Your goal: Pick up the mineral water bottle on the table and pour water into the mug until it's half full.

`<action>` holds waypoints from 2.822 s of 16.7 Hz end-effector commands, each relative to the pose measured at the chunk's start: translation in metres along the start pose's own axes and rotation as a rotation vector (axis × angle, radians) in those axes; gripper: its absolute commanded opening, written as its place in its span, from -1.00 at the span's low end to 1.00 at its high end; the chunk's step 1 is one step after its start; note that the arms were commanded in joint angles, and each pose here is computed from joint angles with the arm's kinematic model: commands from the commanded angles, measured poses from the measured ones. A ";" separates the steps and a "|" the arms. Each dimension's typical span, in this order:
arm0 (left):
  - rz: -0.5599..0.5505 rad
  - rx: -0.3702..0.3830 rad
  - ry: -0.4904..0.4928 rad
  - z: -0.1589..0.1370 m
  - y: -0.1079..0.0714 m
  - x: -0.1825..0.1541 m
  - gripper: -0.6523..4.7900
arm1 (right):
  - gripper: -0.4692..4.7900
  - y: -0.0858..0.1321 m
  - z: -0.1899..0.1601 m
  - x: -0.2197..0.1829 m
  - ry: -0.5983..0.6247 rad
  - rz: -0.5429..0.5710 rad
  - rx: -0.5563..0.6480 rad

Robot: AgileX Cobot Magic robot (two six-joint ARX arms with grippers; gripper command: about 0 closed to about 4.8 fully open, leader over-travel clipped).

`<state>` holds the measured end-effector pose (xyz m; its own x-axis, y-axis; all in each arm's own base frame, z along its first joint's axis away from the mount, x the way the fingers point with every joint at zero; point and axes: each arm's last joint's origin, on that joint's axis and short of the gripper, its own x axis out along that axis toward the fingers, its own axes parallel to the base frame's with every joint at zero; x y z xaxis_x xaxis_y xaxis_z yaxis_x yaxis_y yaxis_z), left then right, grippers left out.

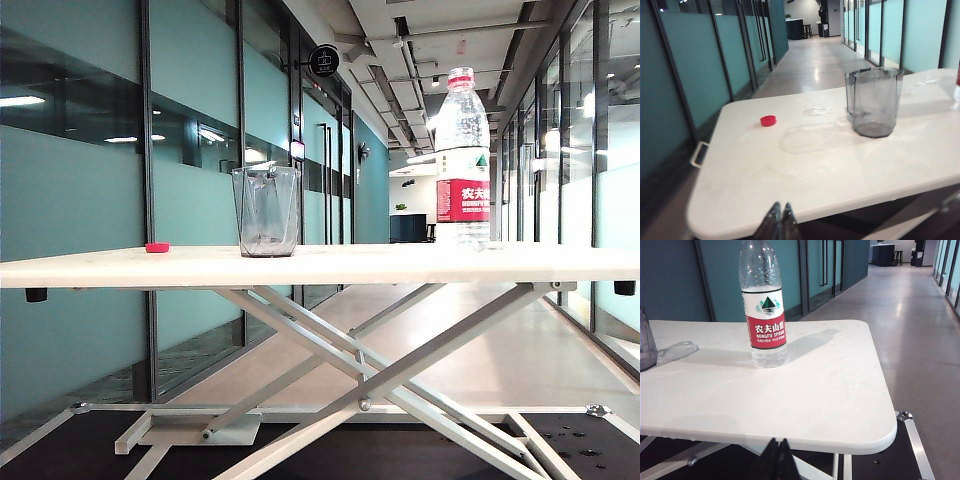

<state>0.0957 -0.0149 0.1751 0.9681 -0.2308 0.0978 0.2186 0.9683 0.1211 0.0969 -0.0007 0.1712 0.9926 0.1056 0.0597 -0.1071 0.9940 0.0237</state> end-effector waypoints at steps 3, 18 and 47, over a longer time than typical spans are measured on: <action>-0.162 -0.274 0.045 -0.003 -0.005 -0.001 -0.78 | -0.85 0.009 -0.002 -0.001 0.029 0.309 0.081; -0.477 -0.127 0.004 -0.001 -0.014 -0.003 -0.78 | 0.85 0.010 0.008 -0.002 -0.046 0.330 0.115; -0.478 -0.133 0.021 -0.002 -0.014 -0.003 -0.78 | 1.00 -0.001 0.035 0.225 0.158 0.422 0.131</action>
<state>0.0899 -0.0270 0.1701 0.7609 -0.6476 0.0412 0.6477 0.7618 0.0122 0.3100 0.0199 0.2156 0.8566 0.5090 -0.0850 -0.4908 0.8545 0.1703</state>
